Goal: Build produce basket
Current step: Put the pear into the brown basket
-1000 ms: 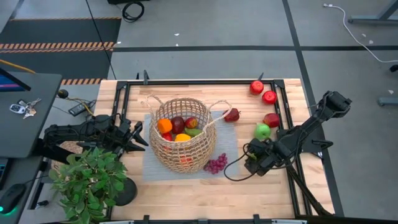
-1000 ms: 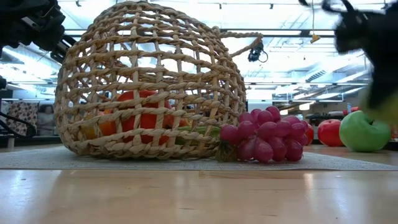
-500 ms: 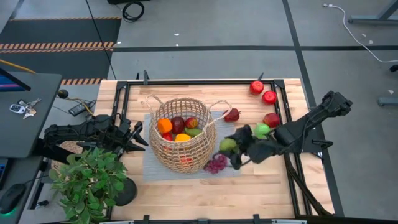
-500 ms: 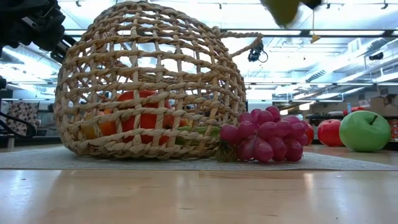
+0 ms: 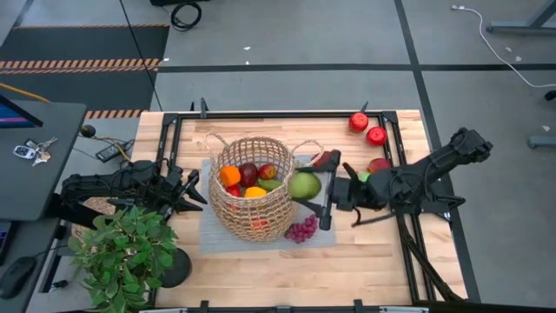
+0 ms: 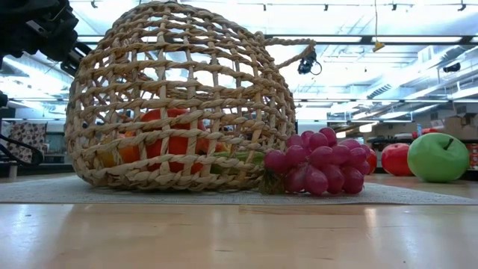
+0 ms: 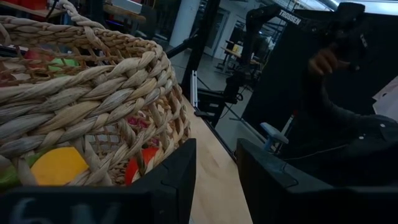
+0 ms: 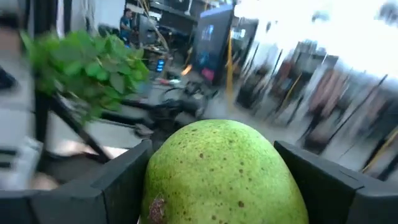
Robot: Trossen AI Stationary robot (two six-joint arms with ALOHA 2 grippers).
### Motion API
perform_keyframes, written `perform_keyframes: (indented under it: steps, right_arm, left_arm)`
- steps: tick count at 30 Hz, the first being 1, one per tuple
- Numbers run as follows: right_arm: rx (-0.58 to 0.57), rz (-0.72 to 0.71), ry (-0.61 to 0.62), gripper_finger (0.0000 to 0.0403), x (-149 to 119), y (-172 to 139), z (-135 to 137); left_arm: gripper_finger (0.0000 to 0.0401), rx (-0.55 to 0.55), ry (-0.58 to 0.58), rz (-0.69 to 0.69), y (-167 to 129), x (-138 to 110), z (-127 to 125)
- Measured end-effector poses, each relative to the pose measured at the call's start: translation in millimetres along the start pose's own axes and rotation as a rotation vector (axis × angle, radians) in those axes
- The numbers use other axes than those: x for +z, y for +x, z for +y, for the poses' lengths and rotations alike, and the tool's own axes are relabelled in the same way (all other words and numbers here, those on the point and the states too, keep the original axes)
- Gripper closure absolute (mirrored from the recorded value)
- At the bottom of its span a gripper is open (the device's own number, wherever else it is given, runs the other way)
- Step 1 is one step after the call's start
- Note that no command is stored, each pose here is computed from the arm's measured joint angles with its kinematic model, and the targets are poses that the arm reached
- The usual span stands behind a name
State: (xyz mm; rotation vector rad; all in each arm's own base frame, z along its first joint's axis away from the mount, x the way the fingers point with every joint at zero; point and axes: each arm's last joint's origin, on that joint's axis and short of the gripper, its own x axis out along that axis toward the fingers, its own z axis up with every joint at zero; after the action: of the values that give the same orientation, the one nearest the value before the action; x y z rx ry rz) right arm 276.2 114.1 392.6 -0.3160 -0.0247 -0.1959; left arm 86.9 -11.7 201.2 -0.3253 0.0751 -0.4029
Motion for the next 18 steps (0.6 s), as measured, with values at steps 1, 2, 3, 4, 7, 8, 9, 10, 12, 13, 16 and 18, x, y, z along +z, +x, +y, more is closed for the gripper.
perform_keyframes:
  steps: [1,2,3,4,7,8,9,10,12,13,16,18]
  right_arm:
    - [-0.007,-0.004,-0.091,0.0075,0,1,-1]
    - [-0.013,-0.001,-0.180,0.0075,0,2,-3]
    - [-0.017,0.003,-0.264,0.0075,-1,2,-4]
    - [-0.022,0.007,-0.345,0.0075,-1,4,-5]
    - [-0.035,0.020,-0.545,0.0070,-3,6,-9]
    - [-0.038,0.026,-0.597,0.0067,-4,7,-11]
    - [-0.041,0.031,-0.642,0.0064,-4,8,-12]
    - [-0.046,0.035,-0.680,0.0061,-5,9,-13]
    - [-0.071,0.059,-0.750,0.0055,-6,10,-16]
    - [-0.086,0.078,-0.786,0.0053,-6,10,-17]
    - [-0.125,0.151,-0.900,0.0050,-9,10,-19]
    - [-0.157,0.197,-0.955,0.0050,-10,10,-20]
  left_arm:
    - [0.0280,0.000,0.000,0.000,0,0,0]
    - [0.0280,0.000,0.000,0.000,0,0,0]
    - [0.0280,0.000,0.000,0.000,0,0,0]
    - [0.0280,0.000,0.000,0.000,0,0,0]
    - [0.0280,0.000,0.000,0.000,0,0,0]
    - [0.0280,0.000,0.000,0.000,0,0,0]
    - [0.0280,0.000,-0.001,0.000,0,0,0]
    - [0.0280,0.000,0.000,0.000,0,0,0]
    - [0.0280,0.000,0.000,0.000,0,0,0]
    - [0.0280,0.000,-0.001,0.000,0,0,0]
    - [0.0280,0.000,0.000,0.000,0,0,0]
    - [0.0280,0.000,0.000,0.000,0,0,0]
